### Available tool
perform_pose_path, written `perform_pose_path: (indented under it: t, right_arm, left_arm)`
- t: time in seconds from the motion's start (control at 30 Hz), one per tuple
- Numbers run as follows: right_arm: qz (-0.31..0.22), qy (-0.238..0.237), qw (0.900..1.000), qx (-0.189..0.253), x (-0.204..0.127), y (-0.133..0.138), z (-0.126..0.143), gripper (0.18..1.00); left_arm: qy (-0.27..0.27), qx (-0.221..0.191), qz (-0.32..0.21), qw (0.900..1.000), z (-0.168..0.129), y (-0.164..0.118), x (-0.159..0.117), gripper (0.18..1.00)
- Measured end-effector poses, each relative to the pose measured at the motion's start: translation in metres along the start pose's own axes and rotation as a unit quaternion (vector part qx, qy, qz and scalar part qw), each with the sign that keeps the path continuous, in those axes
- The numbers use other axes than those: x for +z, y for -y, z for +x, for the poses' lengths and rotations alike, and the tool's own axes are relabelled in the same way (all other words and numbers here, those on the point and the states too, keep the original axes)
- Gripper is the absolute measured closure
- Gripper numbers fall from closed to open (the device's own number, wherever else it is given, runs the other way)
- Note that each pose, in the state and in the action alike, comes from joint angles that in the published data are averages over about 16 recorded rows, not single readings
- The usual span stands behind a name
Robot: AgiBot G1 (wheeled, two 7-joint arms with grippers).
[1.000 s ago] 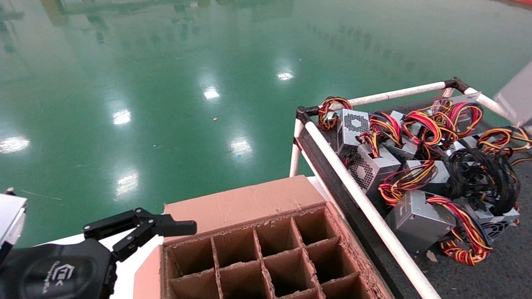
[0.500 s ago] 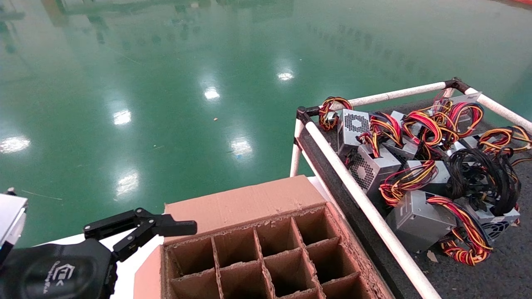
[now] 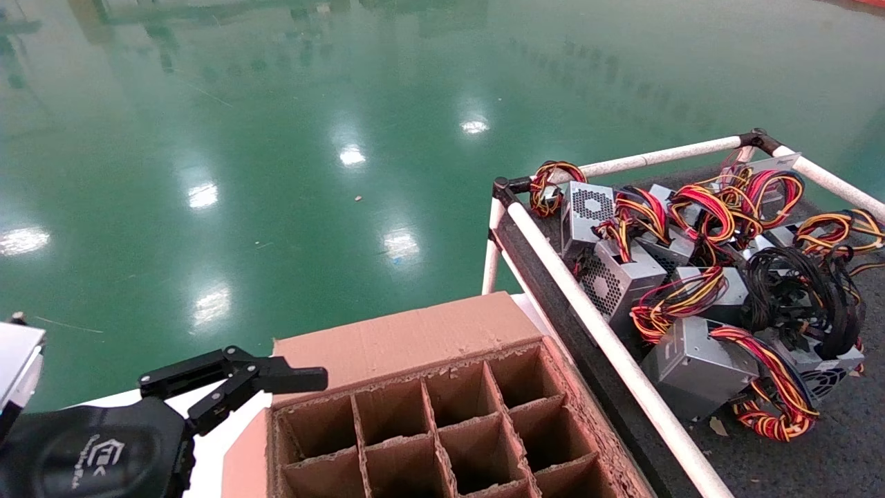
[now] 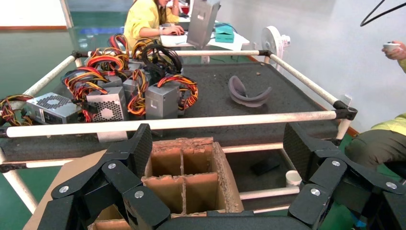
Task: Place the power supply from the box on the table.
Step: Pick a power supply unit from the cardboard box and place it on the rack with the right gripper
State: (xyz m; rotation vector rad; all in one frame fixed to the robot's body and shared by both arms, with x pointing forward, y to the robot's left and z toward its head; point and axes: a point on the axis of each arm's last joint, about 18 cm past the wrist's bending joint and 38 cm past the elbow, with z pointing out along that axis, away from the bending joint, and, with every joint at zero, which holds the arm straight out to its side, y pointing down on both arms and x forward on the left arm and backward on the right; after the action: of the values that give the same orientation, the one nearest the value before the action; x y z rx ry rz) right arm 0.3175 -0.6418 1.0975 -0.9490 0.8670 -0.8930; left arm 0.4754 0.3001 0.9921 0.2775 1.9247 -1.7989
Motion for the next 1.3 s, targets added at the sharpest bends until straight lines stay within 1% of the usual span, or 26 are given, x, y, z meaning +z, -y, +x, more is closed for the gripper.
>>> perform_pose_path:
  t: [0.37, 0.63, 0.93, 1.13, 1.3]
  right_arm:
    - [-0.043, -0.046, 0.998, 0.025, 0.036, -0.049, 0.049, 0.944]
    - [-0.064, -0.072, 0.995, 0.036, 0.069, -0.079, 0.072, 0.944]
    - [-0.071, -0.084, 0.993, 0.039, 0.117, -0.1, 0.081, 0.945]
    - [-0.065, -0.086, 0.994, 0.036, 0.148, -0.104, 0.081, 0.945]
    - [-0.062, -0.086, 0.994, 0.033, 0.165, -0.106, 0.08, 0.945]
  left_arm:
    - [0.0, 0.0, 0.0, 1.0, 0.0, 0.0, 0.0, 0.184]
    - [0.0, 0.0, 0.0, 1.0, 0.0, 0.0, 0.0, 0.184]
    - [0.0, 0.0, 0.0, 1.0, 0.0, 0.0, 0.0, 0.184]
    - [0.0, 0.0, 0.0, 1.0, 0.0, 0.0, 0.0, 0.184]
    - [0.0, 0.0, 0.0, 1.0, 0.0, 0.0, 0.0, 0.184]
